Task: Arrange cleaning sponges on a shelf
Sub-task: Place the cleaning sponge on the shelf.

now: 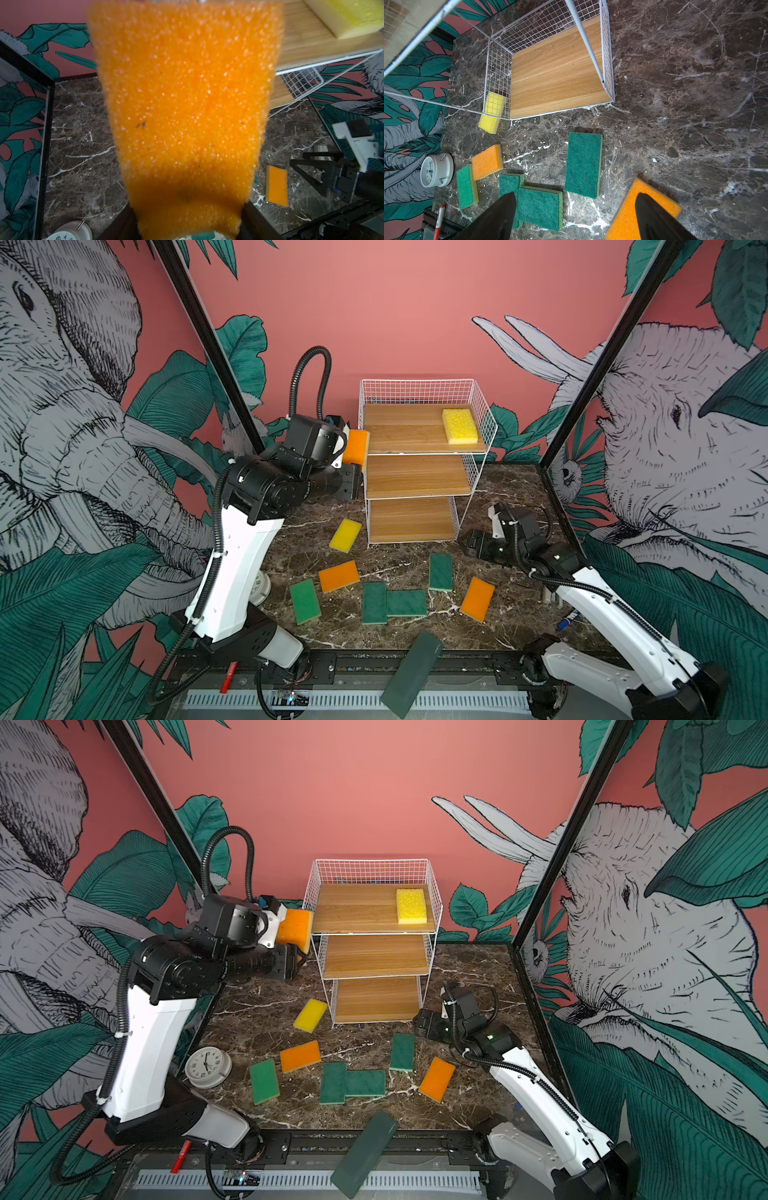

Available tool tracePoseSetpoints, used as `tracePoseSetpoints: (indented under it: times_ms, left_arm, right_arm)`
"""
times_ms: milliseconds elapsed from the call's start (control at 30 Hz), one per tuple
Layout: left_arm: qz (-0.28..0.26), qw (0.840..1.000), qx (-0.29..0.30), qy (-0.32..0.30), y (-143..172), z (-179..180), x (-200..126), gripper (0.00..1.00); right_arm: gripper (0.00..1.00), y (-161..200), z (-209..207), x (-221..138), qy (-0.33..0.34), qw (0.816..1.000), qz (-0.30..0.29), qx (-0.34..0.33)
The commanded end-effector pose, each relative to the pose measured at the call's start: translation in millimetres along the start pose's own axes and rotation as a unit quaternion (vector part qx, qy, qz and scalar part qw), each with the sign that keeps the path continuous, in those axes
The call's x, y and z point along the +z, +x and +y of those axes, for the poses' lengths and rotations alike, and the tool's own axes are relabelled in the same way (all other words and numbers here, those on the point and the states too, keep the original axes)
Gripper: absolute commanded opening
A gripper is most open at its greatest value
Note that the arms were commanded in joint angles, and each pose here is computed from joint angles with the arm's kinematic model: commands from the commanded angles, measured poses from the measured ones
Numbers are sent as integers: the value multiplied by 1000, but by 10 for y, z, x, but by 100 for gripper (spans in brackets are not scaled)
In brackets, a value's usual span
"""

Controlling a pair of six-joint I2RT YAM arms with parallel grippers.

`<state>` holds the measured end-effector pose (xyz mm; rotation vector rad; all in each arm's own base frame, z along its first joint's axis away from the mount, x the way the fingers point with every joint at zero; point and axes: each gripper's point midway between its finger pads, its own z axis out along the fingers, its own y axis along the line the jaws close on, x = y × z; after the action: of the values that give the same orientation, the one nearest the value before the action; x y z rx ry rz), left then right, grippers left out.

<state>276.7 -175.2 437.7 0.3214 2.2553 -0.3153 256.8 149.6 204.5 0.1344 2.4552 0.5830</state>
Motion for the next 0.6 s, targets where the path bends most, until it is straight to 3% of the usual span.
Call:
tracePoseSetpoints:
  times_ms: [0, 267, 567]
  left_arm:
    - [-19, 1000, 13, 12, -96, -123, -116, 63]
    - [-121, 988, 20, 91, -572, -524, -121, 62]
    - [-191, 979, 1, 77, -930, -538, -61, 63]
  right_arm:
    - [92, -96, 52, -84, -10, 1000, -20, -5]
    - [92, -73, 60, -77, -15, 1000, -18, -7]
    - [92, -55, 63, -93, -20, 1000, -18, -7]
